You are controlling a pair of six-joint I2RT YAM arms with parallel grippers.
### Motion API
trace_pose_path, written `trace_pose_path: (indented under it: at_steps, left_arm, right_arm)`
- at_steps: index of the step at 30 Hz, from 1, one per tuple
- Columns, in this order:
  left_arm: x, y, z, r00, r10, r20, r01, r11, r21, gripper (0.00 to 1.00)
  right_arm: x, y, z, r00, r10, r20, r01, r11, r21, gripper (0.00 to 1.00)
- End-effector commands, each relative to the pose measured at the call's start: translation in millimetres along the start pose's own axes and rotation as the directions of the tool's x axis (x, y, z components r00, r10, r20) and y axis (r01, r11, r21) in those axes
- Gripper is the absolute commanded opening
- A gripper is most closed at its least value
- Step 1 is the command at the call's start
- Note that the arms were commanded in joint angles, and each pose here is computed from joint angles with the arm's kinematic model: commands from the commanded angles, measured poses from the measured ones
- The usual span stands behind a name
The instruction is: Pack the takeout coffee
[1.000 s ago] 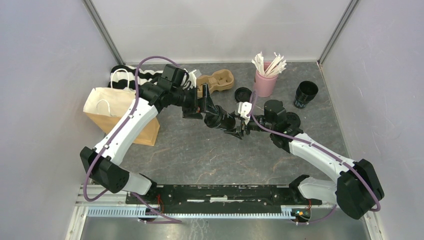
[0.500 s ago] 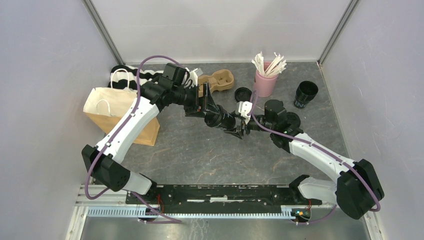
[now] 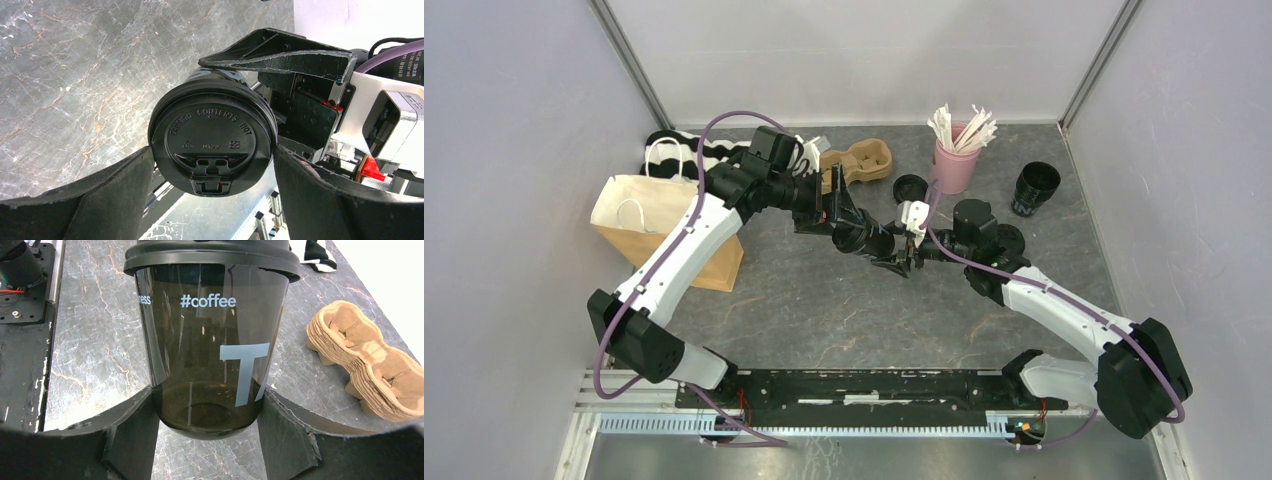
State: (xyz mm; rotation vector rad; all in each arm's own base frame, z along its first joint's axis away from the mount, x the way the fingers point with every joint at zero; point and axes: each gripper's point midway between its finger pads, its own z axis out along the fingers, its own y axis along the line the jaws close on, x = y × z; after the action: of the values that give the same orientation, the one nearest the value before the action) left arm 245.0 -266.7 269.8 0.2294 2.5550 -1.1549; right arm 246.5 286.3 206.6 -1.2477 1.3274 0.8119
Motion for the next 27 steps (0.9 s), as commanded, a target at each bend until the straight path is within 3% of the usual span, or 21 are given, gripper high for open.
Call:
trace_pose_path:
  at_steps: [1, 9, 17, 19, 21, 25, 27]
  left_arm:
    - [1, -2, 3, 1.0, -0.012, -0.014, 0.012, 1.0, 0.015, 0.92]
    - [-1, -1, 3, 1.0, -0.008, -0.002, 0.008, 1.0, 0.006, 0.79]
    - [-16, 8, -7, 0.995, 0.042, 0.085, -0.035, 0.995, -0.089, 0.71]
    - [-17, 13, -9, 0.994, 0.052, 0.098, -0.04, 0.992, -0.117, 0.69]
    - [-18, 17, -10, 0.992, 0.064, 0.11, -0.047, 0.988, -0.147, 0.68]
    - [-19, 20, -5, 0.985, 0.122, 0.119, -0.094, 0.972, -0.215, 0.67]
    - [-15, 15, 8, 0.978, 0.185, 0.1, -0.151, 0.949, -0.275, 0.67]
  right_arm:
    - [-24, -2, 0, 0.995, -0.056, 0.081, 0.056, 0.998, 0.005, 0.57]
    - [-21, -2, 0, 0.996, -0.038, 0.08, 0.037, 0.999, 0.013, 0.61]
    - [-4, -7, -4, 0.999, 0.036, 0.038, -0.039, 0.996, 0.084, 0.87]
    - [1, -7, -7, 0.999, 0.047, 0.028, -0.05, 0.993, 0.107, 0.98]
    - [8, -8, -12, 0.998, 0.059, 0.004, -0.059, 0.989, 0.139, 0.98]
    - [18, -32, -35, 0.986, 0.129, -0.104, -0.089, 0.941, 0.327, 0.98]
    - [5, -59, -67, 0.967, 0.199, -0.157, -0.09, 0.849, 0.521, 0.98]
